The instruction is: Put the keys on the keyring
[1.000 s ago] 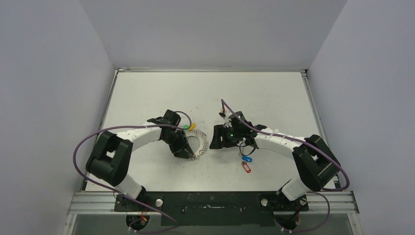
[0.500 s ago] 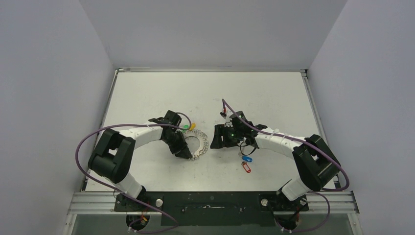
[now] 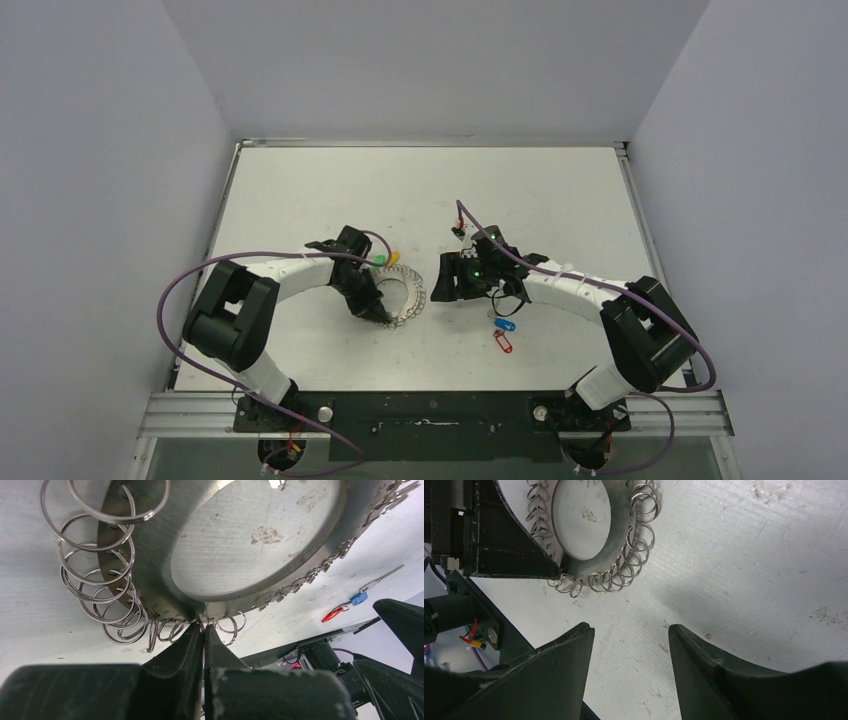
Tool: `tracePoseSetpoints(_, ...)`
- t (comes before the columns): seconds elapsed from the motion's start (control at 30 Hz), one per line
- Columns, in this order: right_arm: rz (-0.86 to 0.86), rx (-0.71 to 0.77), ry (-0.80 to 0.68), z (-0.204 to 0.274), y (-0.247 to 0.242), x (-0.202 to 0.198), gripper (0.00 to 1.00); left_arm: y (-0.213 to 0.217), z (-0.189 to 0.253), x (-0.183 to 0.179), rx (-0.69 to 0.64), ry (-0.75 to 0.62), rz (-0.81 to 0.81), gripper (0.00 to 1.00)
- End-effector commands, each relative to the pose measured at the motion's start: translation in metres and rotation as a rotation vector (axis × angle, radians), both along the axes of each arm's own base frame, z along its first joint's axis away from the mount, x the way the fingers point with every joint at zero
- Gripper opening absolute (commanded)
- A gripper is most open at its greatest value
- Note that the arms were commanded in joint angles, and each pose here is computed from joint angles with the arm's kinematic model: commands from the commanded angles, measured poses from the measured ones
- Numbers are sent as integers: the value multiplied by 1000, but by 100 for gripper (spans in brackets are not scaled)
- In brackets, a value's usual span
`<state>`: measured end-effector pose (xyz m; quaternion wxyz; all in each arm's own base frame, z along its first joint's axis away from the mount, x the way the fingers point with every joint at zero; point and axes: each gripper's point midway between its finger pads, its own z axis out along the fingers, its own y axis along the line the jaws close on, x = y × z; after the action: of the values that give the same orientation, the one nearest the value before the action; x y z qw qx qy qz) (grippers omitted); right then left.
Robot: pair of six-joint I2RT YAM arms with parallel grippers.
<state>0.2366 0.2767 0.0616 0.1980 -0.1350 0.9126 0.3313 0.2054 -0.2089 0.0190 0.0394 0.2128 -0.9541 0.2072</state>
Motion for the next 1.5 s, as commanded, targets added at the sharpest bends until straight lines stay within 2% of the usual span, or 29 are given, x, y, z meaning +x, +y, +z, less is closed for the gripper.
tracePoseSetpoints(0.0, -6, 29, -60, 18, -1, 6, 57, -7, 16, 17, -16, -69, -19, 0)
tracePoseSetpoints(0.33, 25, 47, -134, 37, -1, 12, 59, 12, 48, 26, 100, -162, -152, 0)
tracePoseSetpoints(0.57, 33, 41, -146, 39, -4, 13, 59, 18, 39, 18, 115, -136, -199, 0)
tracePoseSetpoints(0.77, 65, 70, -207, 56, 0, 16, 60, 13, 56, 28, 95, -224, -255, 0)
tracePoseSetpoints(0.87, 115, 97, -292, 75, 3, 18, 61, 12, 77, 38, 80, -337, -305, 0)
tracePoseSetpoints(1.07, 281, 168, -565, 133, 9, 17, 67, 7, 127, 50, 18, -640, -464, 0)
tracePoseSetpoints(1.3, 393, 243, -817, 194, 14, 12, 74, -23, 196, 41, -219, -1042, -664, 0)
tracePoseSetpoints(1.47, 433, 325, -921, 226, 24, 10, 79, -33, 237, 36, -290, -1329, -731, 0)
